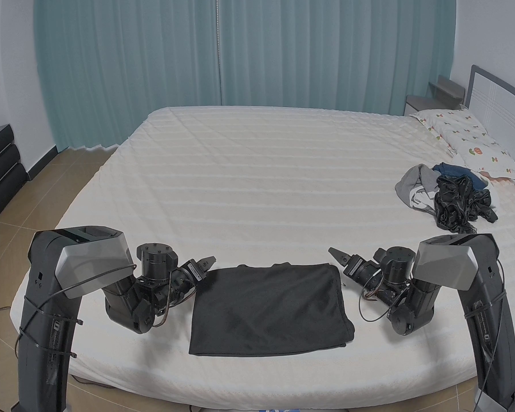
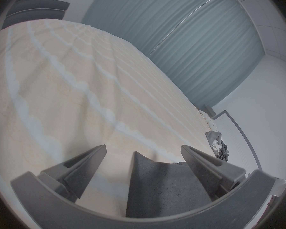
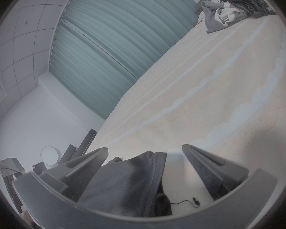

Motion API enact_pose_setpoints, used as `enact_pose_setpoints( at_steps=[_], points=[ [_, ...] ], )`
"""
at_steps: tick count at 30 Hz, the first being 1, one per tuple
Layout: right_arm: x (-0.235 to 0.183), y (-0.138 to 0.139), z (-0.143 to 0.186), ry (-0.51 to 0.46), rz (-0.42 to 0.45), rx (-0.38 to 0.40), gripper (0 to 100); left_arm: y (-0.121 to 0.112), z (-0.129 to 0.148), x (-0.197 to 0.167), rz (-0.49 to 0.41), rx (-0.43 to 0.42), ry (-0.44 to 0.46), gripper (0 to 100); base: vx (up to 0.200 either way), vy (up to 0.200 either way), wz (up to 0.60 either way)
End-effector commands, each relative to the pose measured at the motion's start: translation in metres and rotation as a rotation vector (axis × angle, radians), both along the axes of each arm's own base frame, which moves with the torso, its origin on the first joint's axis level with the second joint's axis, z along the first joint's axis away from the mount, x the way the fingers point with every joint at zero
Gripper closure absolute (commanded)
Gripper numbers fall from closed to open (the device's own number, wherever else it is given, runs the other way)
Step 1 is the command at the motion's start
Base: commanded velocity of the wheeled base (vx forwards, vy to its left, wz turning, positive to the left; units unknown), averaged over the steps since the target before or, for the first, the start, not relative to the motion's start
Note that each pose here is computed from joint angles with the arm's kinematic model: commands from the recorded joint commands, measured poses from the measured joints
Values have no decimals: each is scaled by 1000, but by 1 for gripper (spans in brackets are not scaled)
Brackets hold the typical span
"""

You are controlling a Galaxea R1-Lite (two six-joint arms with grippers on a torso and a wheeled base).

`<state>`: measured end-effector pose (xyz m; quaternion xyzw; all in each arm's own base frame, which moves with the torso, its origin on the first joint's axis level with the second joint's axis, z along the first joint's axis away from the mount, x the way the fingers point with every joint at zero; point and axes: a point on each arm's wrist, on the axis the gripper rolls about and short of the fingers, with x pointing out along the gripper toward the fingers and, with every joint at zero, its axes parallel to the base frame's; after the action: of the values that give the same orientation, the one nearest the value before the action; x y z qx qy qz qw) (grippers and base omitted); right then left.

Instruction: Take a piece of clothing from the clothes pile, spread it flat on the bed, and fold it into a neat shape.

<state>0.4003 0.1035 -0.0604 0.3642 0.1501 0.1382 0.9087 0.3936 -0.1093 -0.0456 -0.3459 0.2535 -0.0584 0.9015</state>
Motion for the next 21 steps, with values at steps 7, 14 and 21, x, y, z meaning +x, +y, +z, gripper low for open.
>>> enact_pose_setpoints(
  at_steps=[7, 14, 21],
  points=[
    [-32, -28, 75, -56, -56, 10, 0, 28, 82, -19, 59, -34, -146, 0, 0, 0, 0],
    [-93, -44, 123, -58, -70, 9, 0, 52, 129, -77, 91, -39, -217, 0, 0, 0, 0],
    [-166, -55, 171, -150, -51, -37, 0, 83, 177, -145, 149, -1, -342, 0, 0, 0, 0]
  ],
)
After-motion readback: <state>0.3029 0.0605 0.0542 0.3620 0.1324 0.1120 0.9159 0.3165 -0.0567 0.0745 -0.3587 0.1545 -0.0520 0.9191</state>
